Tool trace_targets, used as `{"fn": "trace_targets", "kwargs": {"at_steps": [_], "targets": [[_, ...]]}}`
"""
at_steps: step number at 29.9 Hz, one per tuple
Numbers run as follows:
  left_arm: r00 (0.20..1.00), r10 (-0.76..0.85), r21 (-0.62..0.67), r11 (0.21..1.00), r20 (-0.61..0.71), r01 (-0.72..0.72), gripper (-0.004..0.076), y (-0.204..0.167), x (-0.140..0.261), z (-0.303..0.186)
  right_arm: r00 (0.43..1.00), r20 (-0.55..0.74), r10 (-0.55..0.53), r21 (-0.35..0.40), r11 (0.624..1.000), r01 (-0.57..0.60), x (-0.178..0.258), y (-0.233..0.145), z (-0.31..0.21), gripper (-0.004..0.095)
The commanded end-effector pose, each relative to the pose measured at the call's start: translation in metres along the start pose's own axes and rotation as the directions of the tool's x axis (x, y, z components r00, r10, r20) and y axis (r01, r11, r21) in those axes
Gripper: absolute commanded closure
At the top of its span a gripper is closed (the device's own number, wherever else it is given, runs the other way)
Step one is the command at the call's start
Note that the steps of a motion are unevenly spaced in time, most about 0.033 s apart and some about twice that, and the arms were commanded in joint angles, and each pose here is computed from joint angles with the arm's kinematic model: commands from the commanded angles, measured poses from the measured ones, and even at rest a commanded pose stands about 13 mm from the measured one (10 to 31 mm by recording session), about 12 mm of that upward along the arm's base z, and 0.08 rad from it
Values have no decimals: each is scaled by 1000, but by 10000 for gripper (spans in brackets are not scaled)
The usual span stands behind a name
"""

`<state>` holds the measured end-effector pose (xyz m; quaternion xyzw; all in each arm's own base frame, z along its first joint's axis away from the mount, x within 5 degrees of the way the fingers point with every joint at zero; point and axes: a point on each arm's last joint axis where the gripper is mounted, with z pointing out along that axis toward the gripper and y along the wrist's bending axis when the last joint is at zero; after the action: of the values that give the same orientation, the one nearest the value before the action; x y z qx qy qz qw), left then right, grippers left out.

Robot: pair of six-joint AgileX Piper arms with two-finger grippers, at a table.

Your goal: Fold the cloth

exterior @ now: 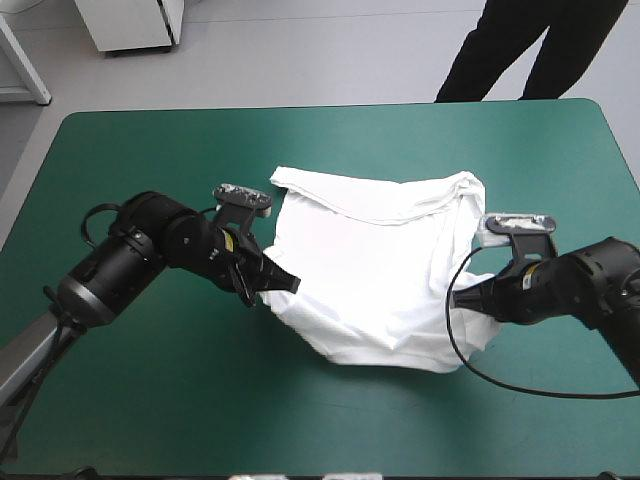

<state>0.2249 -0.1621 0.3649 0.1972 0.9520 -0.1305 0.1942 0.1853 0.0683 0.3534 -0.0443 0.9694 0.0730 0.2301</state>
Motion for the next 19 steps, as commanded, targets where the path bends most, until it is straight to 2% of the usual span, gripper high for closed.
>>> {"fn": "trace_targets", "kwargs": {"at_steps": [1, 7, 12, 19], "targets": [[986, 34, 39, 998, 165, -41, 734, -9, -14, -60, 981, 191, -40, -24, 999, 46, -22, 4, -53, 925], [892, 70, 48, 994, 447, -102, 734, -19, -32, -148, 882, 468, -57, -41, 995, 86, -48, 9, -137, 925], [736, 106, -19, 992, 669, -126, 734, -18, -29, -222, 759, 644, -96, -32, 988, 152, -61, 12, -196, 925], [474, 138, -65, 984, 869, -167, 734, -20, -13, -295, 547, 832, -94, -26, 978, 208, -67, 15, -270, 925]]}}
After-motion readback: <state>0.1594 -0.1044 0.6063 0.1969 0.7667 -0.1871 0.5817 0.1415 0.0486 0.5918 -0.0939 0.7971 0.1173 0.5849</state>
